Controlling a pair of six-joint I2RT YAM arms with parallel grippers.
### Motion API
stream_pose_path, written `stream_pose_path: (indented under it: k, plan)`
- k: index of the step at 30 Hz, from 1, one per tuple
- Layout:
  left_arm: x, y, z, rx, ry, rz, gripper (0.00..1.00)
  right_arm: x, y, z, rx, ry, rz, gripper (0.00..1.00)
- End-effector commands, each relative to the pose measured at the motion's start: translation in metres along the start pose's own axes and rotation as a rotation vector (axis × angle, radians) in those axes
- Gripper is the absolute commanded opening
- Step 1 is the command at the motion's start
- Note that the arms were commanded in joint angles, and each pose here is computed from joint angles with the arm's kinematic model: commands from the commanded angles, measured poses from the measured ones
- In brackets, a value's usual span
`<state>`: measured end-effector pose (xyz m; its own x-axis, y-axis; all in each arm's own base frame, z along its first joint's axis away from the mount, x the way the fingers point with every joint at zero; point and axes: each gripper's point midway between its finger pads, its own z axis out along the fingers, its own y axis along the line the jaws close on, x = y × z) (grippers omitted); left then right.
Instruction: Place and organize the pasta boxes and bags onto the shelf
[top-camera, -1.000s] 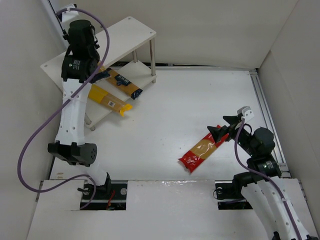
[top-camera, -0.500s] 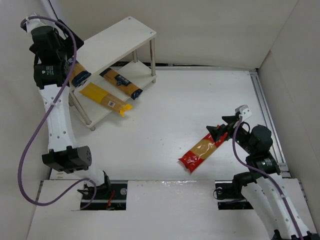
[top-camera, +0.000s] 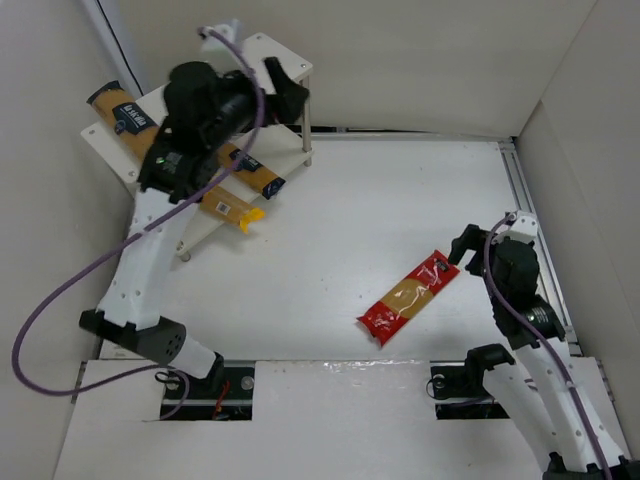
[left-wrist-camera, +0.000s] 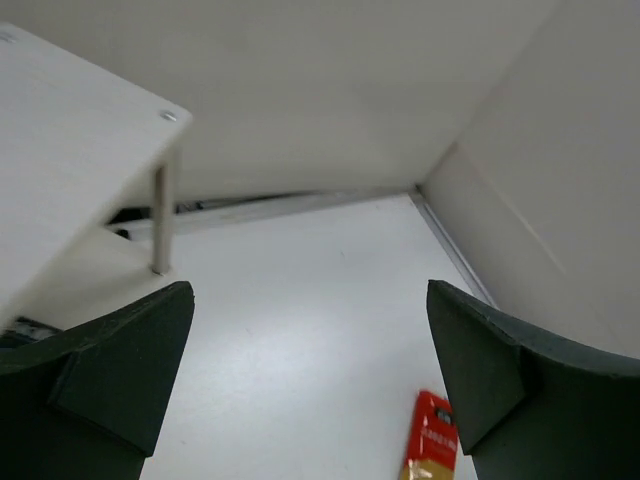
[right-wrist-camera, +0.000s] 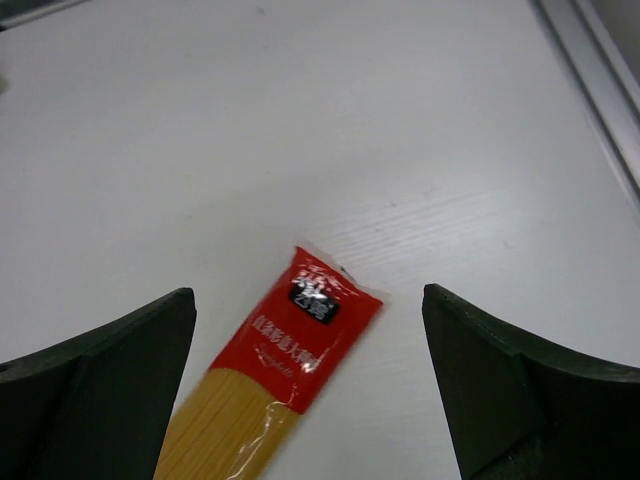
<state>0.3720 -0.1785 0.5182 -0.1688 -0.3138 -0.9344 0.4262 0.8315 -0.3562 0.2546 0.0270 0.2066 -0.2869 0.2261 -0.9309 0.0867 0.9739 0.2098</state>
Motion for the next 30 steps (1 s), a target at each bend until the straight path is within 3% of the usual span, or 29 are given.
stream_pose_path:
  k: [1, 2, 3, 4, 5, 8, 11, 19, 25, 30]
  plan:
    - [0.089, -0.030, 0.059, 0.086, 0.177, 0.063, 1.00, -0.007, -0.054, -0.012, 0.364, 0.005, 0.118, 0.99]
    - [0.118, -0.062, 0.065, 0.130, 0.226, 0.097, 1.00, -0.004, -0.055, -0.013, 0.373, 0.029, 0.108, 0.99]
    - [0.136, -0.076, 0.071, 0.143, 0.254, 0.119, 1.00, -0.001, -0.055, -0.011, 0.377, 0.040, 0.103, 0.99]
    - [0.180, -0.081, 0.084, 0.144, 0.348, 0.164, 1.00, -0.003, -0.055, -0.011, 0.380, 0.043, 0.114, 0.99]
    - [0.204, -0.110, 0.079, 0.206, 0.397, 0.198, 1.00, 0.000, -0.056, -0.011, 0.396, 0.053, 0.124, 0.99]
    - [0.292, -0.126, 0.069, 0.240, 0.553, 0.270, 1.00, -0.003, -0.069, -0.017, 0.462, 0.019, 0.168, 0.99]
    - [0.372, -0.163, 0.031, 0.336, 0.668, 0.362, 1.00, -0.016, -0.078, -0.029, 0.488, -0.051, 0.194, 0.99]
    - [0.459, -0.169, -0.001, 0.406, 0.824, 0.404, 1.00, -0.028, -0.065, -0.042, 0.357, -0.162, 0.219, 0.99]
    - [0.509, -0.160, 0.010, 0.362, 0.913, 0.461, 1.00, -0.025, -0.061, -0.040, 0.323, -0.152, 0.200, 0.99]
    - [0.527, -0.166, 0.015, 0.391, 0.958, 0.464, 1.00, -0.023, -0.057, -0.036, 0.306, -0.132, 0.176, 0.99]
